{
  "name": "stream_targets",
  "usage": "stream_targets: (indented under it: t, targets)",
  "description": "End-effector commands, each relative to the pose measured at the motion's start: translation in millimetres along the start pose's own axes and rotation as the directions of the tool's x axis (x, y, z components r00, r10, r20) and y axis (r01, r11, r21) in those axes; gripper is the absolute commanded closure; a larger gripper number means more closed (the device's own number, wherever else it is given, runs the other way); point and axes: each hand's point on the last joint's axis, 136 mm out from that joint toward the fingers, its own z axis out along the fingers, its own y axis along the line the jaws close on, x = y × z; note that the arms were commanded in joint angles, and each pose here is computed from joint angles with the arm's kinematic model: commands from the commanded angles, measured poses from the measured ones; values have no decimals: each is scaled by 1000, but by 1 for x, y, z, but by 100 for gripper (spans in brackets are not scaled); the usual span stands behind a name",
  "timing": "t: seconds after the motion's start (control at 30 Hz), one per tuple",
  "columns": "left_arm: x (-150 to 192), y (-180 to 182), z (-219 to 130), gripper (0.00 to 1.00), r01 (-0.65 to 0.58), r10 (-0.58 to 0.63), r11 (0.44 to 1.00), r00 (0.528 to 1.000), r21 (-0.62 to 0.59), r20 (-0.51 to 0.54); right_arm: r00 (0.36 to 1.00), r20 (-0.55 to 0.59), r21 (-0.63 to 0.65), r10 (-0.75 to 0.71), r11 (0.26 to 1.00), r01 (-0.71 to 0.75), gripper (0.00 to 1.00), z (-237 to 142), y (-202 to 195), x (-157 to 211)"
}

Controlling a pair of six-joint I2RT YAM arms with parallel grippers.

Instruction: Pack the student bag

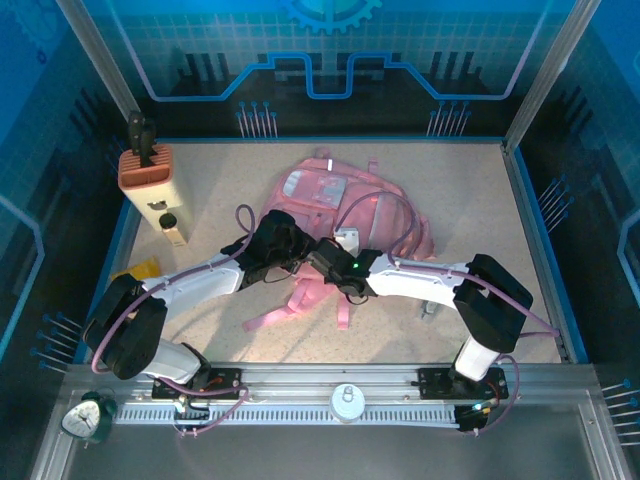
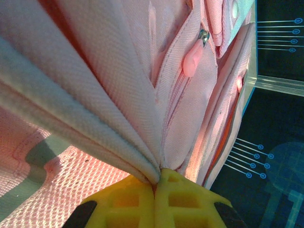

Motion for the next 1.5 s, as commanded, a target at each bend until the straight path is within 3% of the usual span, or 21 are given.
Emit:
stream_targets:
  t: [0.0, 0.47, 0.63, 0.87, 0.97, 1.07, 1.47]
  targets:
    - [0, -27, -4, 100, -52, 52, 996, 999, 69, -5, 999, 31, -41, -9, 999, 10, 87, -3, 7, -9]
    - [-37, -11, -9, 100, -34, 33, 999, 998, 34, 51, 998, -20, 128, -55, 990, 58, 86, -14, -61, 15]
    - [-33, -13, -2, 100, -37, 37, 999, 999, 34, 17, 990, -17, -76, -138, 988, 137, 78, -5, -22, 12]
    - [-29, -6, 5, 100, -33, 33, 999, 999, 22, -1, 981, 1, -150, -192, 970, 190, 60, -4, -9, 5]
    - [-31, -6, 4, 100, -38, 38, 999, 999, 19, 8, 985, -2, -209, -173, 963, 169, 59, -1, -13, 11]
    - [-30, -9, 5, 100, -40, 39, 999, 999, 24, 3, 990, -42, -278, -136, 953, 119, 65, 6, -13, 16]
    - [-31, -9, 5, 100, -66, 66, 998, 998, 11, 12, 976, -64, -278, -206, 943, 181, 94, 6, -13, 20]
